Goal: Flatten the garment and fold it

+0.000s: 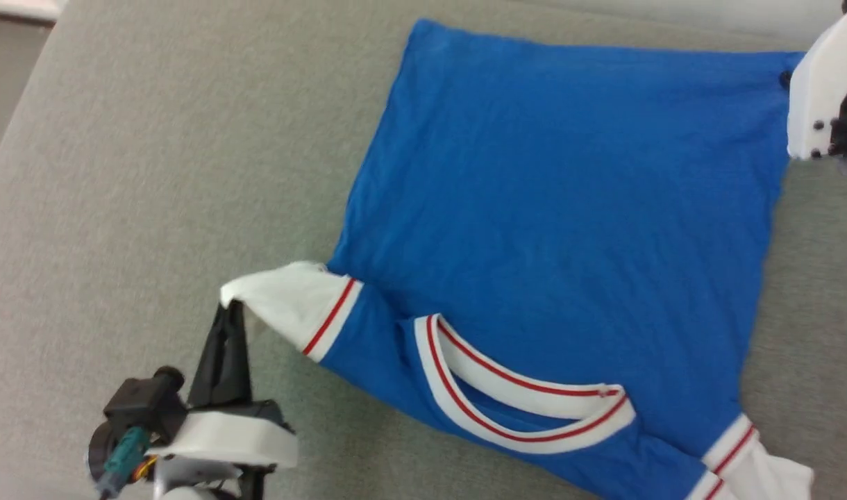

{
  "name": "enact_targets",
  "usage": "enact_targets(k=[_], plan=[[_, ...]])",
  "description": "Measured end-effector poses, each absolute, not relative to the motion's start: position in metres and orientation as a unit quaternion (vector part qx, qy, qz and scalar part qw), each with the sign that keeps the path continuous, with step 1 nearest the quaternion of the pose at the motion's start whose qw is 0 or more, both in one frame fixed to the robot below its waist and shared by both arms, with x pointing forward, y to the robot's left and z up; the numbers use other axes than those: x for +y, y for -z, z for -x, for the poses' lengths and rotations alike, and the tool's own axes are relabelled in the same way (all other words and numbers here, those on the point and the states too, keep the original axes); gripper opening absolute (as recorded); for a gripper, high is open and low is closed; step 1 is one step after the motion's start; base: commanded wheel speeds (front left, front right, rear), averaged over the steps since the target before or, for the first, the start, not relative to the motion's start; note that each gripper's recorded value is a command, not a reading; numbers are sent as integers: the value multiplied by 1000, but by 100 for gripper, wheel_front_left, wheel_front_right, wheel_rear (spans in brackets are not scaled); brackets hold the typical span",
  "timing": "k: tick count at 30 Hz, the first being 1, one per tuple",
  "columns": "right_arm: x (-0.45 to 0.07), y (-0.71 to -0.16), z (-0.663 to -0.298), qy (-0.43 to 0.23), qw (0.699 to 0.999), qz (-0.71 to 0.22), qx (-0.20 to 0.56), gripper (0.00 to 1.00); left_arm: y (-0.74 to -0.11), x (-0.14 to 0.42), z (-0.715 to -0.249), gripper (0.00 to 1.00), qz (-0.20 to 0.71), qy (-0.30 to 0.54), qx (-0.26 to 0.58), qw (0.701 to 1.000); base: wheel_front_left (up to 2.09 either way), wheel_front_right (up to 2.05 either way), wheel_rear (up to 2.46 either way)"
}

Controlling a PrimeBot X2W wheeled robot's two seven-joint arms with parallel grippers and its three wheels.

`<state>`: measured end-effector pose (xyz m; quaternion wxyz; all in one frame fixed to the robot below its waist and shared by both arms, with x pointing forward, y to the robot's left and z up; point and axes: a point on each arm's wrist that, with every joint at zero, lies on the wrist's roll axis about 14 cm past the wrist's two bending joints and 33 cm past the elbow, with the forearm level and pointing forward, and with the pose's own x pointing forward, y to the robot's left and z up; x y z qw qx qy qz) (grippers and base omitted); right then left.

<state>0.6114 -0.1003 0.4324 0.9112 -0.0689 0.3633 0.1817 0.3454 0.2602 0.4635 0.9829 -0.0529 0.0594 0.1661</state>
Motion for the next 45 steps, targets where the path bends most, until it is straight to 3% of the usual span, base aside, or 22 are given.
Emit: enact_targets(k=[5, 10, 18, 23, 26, 27, 28, 33, 36, 40, 45], plan=[[-144, -448, -572, -178, 915, 110, 345, 0, -470, 264, -339, 0, 45, -161, 65, 984, 0, 0, 0], [-210, -441, -503, -150, 906, 128, 375, 0, -473, 266, -332, 0, 41, -160, 72, 984, 0, 0, 0], [-285, -397, -341, -76, 872, 68, 479, 0, -472, 256, -336, 0, 41, -133, 88, 986, 0, 0, 0], [-285, -366, -236, -23, 834, -28, 551, 0, -473, 241, -349, 0, 48, -106, 87, 989, 0, 0, 0], [-263, -355, -191, -9, 810, -84, 581, 24, -472, 234, -354, 0, 49, -96, 87, 990, 0, 0, 0], [-258, -356, -188, -5, 814, -94, 574, 96, -472, 232, -355, 0, 50, -93, 88, 991, 0, 0, 0], [-256, -361, -192, 1, 825, -104, 556, 100, -472, 231, -356, 0, 51, -92, 88, 991, 0, 0, 0], [-268, -417, -271, 24, 925, -79, 372, 100, -467, 228, -358, 0, 53, -88, 99, 990, 0, 0, 0], [-270, -452, -320, 31, 964, -74, 253, 100, -464, 226, -359, 0, 53, -87, 103, 989, 0, 0, 0], [-245, -467, -368, 6, 981, -93, 172, 100, -465, 221, -365, 0, 54, -82, 100, 990, 0, 0, 0], [-196, -454, -415, -55, 974, -119, 184, 100, -466, 212, -375, 0, 61, -72, 94, 991, 0, 0, 0]])
